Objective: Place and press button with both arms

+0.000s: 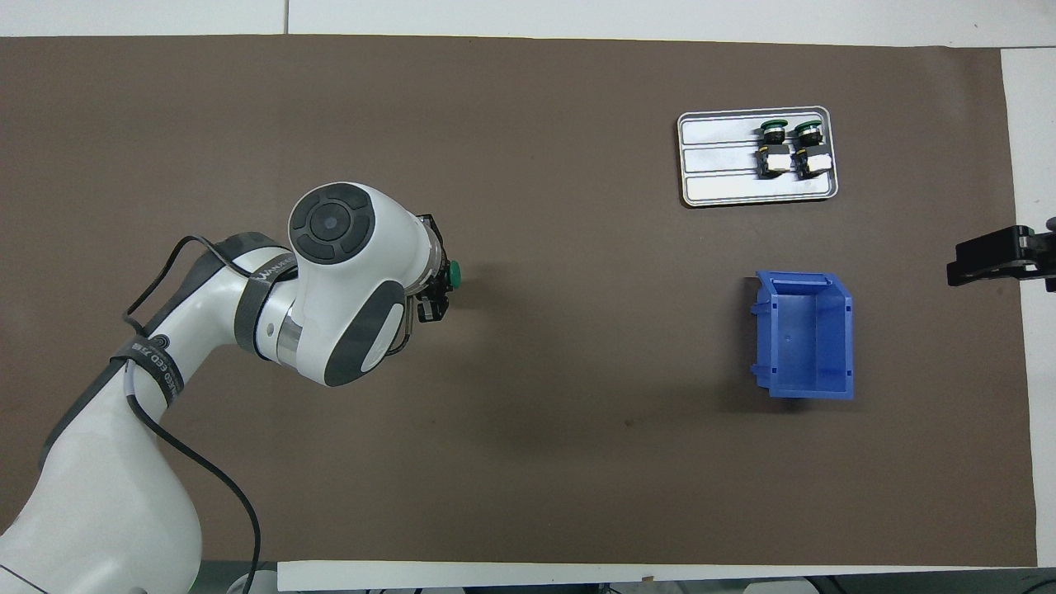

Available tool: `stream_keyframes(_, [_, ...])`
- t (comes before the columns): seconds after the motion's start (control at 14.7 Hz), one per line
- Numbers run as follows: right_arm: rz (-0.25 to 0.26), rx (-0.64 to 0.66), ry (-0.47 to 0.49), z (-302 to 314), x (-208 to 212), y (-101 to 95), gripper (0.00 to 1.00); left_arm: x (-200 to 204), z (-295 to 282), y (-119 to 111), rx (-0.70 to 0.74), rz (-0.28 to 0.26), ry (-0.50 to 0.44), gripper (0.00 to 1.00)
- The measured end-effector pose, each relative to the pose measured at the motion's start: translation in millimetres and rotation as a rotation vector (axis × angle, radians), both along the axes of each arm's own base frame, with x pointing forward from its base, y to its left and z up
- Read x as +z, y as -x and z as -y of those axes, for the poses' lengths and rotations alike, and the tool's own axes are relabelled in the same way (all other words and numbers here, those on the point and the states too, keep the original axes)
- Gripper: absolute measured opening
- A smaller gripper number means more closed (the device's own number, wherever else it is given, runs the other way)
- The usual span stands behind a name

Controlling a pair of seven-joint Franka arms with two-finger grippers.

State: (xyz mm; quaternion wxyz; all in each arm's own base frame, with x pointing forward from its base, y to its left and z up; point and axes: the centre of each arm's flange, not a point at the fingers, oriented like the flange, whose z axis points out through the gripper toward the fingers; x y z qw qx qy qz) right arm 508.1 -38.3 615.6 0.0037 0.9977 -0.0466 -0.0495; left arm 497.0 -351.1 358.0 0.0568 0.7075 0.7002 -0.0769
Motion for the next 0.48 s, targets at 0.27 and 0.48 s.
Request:
stream_keyframes(0.27, [0.000,0.000,0.000,0.0,0.0,0.0,0.98,2.0,-17.3,-13.1,-0.031,-0.044,0.167,0.33])
stream_keyframes(0.48, [0.000,0.000,0.000,0.0,0.0,0.0,0.98,3.4,-30.4,-22.5,-0.053,-0.046,0.279,0.33])
